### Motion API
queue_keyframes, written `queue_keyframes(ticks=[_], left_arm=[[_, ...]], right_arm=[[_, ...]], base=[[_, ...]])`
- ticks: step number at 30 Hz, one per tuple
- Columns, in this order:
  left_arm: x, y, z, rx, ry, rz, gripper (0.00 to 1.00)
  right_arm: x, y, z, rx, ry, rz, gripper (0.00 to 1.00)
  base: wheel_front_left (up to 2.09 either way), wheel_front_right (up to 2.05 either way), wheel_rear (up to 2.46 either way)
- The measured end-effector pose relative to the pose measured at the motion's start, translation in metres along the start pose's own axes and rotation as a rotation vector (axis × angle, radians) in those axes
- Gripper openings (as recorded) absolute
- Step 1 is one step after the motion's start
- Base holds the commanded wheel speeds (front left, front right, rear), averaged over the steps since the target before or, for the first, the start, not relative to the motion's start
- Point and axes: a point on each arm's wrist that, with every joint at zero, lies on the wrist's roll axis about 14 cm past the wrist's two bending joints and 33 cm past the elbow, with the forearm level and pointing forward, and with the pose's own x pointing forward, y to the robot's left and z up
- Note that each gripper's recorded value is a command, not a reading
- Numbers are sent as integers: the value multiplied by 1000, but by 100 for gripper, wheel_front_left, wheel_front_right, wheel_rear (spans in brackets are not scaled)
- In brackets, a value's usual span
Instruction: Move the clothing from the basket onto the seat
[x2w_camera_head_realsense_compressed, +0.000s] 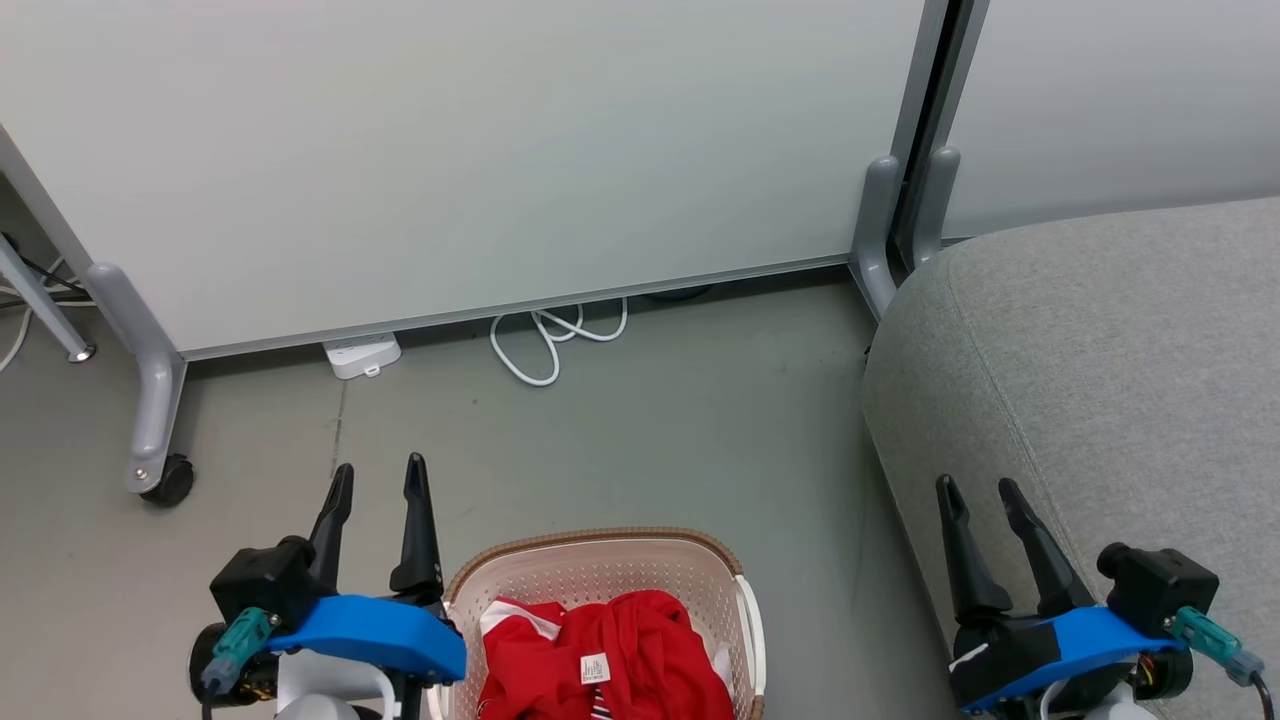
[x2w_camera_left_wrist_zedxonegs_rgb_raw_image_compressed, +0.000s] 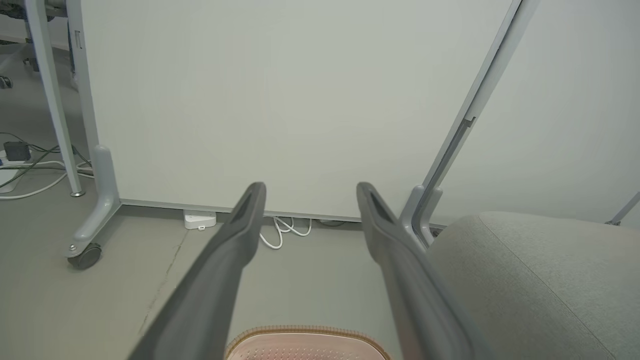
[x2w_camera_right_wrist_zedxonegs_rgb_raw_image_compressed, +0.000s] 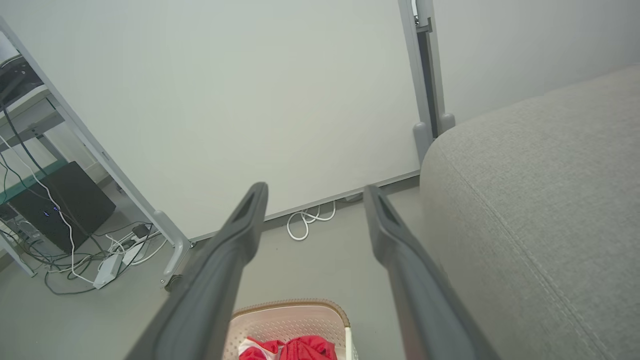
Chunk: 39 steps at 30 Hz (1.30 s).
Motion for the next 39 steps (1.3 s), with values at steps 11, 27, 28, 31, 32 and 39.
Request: queue_keyframes(ticks=[11,27,28,31,32,39], left_arm=[[-1,-5,-1,98,-10,-26,100],[-2,-9,-2,223,-23,-53,100],[-2,-9,-2,230,-23,-55,100],[-2,-9,-3,254,-25,-60,100],[-2,-9,-3,263,-24,-62,100],[-3,-12,-7,309,-22,-77,100]], right_arm=[[0,4,-1,-100,-2,23,100],[2,8,-8,-224,12,54,100],[2,8,-9,-229,12,56,100],[1,8,-10,-250,13,61,100],[1,8,-10,-256,14,62,100],[2,10,-13,-304,18,77,100]], base=[[0,0,0],[0,0,0],[0,0,0],[0,0,0],[0,0,0],[0,0,0]])
